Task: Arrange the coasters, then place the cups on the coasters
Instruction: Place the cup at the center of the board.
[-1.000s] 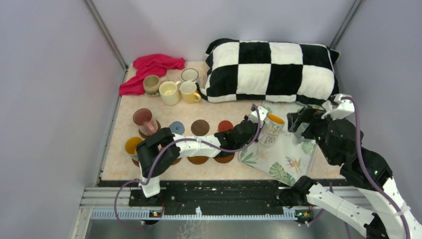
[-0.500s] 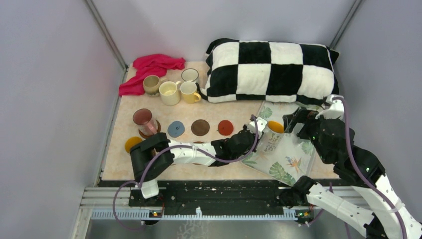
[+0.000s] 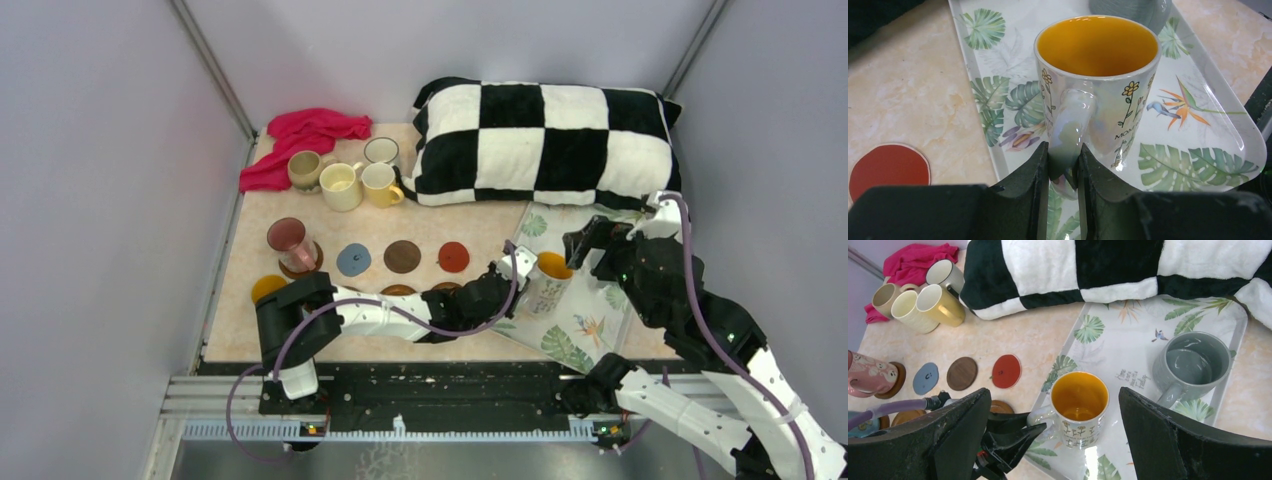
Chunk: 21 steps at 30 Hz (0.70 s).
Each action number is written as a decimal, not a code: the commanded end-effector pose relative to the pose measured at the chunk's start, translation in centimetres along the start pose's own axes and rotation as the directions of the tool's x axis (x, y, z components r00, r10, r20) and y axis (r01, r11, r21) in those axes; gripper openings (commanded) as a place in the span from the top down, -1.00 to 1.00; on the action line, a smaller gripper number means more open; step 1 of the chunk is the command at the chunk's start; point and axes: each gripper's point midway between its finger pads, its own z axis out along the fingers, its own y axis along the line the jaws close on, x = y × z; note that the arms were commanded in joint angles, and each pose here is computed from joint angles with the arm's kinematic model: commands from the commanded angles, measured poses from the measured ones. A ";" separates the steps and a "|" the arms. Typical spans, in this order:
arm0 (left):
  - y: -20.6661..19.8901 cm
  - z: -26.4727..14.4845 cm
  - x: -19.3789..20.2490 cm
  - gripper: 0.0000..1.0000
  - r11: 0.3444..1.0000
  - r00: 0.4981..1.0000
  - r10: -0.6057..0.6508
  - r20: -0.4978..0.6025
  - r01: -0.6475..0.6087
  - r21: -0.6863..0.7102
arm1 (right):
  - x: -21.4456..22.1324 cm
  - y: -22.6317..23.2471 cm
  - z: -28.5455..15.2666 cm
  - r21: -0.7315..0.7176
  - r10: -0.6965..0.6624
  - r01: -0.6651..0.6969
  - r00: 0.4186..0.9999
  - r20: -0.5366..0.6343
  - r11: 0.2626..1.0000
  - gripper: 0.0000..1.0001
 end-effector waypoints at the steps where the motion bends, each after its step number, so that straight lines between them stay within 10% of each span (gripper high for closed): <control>1: -2.1 -1.2 0.7 0.66 0.997 1.000 -0.019 -0.021 0.021 0.072 | -0.4 0.8 0.2 -0.026 0.023 -0.022 1.000 0.015 0.999 -0.98; 21: -4.7 -1.1 4.0 0.43 0.991 0.994 0.007 -0.113 0.008 0.132 | -0.3 1.0 0.3 -0.036 -0.003 0.004 1.000 0.005 0.999 -0.98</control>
